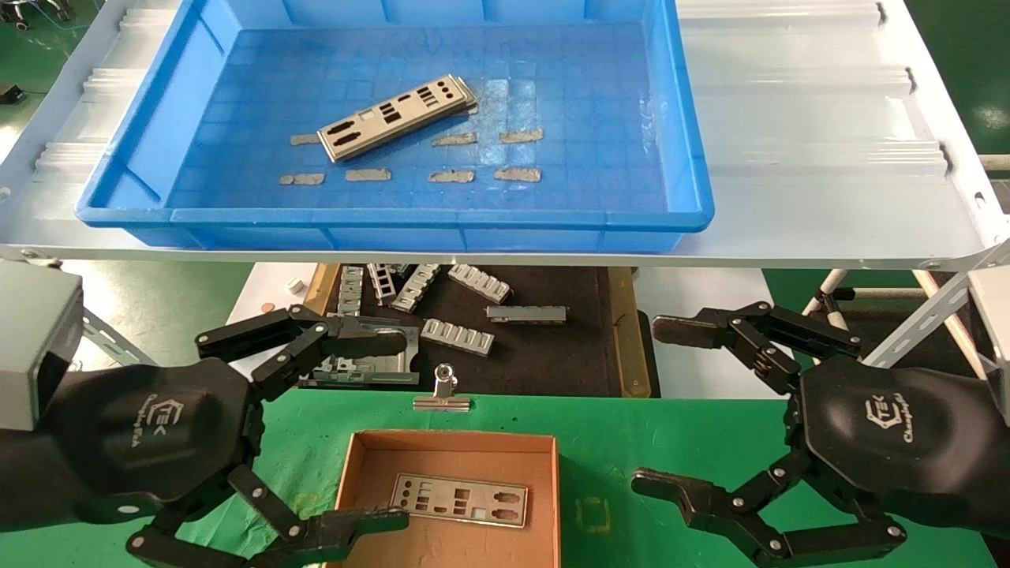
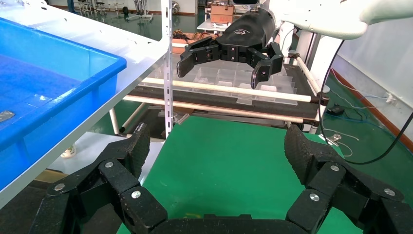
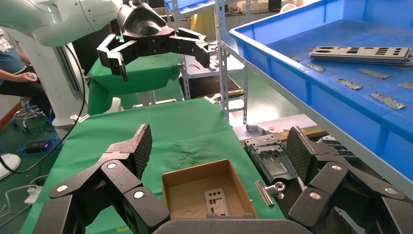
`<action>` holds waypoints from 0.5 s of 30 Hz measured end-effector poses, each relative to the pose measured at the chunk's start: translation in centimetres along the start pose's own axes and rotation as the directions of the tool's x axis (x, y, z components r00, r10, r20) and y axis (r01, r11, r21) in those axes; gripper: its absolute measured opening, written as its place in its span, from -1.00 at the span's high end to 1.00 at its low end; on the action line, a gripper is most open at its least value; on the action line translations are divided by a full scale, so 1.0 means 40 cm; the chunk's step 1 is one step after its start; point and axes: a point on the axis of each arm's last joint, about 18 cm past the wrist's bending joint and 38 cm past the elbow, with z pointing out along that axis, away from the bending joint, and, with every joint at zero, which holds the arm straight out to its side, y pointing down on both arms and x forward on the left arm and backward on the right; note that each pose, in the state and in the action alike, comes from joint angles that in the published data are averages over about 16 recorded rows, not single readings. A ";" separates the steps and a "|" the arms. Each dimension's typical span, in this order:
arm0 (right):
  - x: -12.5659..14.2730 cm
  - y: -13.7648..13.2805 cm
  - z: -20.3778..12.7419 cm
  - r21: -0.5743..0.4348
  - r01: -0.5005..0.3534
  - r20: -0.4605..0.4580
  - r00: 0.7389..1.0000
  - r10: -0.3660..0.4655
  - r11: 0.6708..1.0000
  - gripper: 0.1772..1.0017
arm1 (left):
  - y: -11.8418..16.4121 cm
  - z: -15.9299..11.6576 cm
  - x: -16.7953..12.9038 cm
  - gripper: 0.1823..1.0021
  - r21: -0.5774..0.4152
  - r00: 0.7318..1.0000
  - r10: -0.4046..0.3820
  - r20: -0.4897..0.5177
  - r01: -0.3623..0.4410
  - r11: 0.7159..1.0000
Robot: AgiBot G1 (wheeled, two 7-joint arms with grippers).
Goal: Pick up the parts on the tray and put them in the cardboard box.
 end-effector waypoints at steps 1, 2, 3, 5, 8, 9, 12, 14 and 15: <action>0.000 0.000 0.000 0.000 0.000 0.000 1.000 0.000 1.000 -1.00 | 0.000 0.000 0.000 -1.00 0.000 1.000 0.000 0.000 0.000 1.000; 0.000 0.000 0.000 0.000 0.000 0.000 1.000 0.000 1.000 -1.00 | 0.000 0.000 0.000 -1.00 0.000 1.000 0.000 0.000 0.000 1.000; 0.000 0.000 0.000 0.000 0.000 0.000 1.000 0.000 1.000 -1.00 | 0.000 0.000 0.000 -1.00 0.000 1.000 0.000 0.000 0.000 1.000; 0.000 0.000 0.000 0.000 0.000 0.000 1.000 0.000 1.000 -1.00 | 0.000 0.000 0.000 -1.00 0.000 1.000 0.000 0.000 0.000 1.000; 0.000 0.000 0.000 0.000 0.000 0.000 1.000 0.000 1.000 -1.00 | 0.000 0.000 0.000 -1.00 0.000 1.000 0.000 0.000 0.000 1.000; 0.000 0.000 0.000 0.000 0.000 0.000 1.000 0.000 1.000 -1.00 | 0.000 0.000 0.000 -1.00 0.000 1.000 0.000 0.000 0.000 1.000; 0.000 0.000 0.000 0.000 0.000 0.000 1.000 0.000 1.000 -1.00 | 0.000 0.000 0.000 -1.00 0.000 1.000 0.000 0.000 0.000 1.000; 0.000 0.000 0.000 0.000 0.000 0.000 1.000 0.000 1.000 -1.00 | 0.000 0.000 0.000 -1.00 0.000 1.000 0.000 0.000 0.000 1.000; 0.000 0.000 0.000 0.000 0.000 0.000 1.000 0.000 1.000 -1.00 | 0.000 0.000 0.000 -1.00 0.000 1.000 0.000 0.000 0.000 1.000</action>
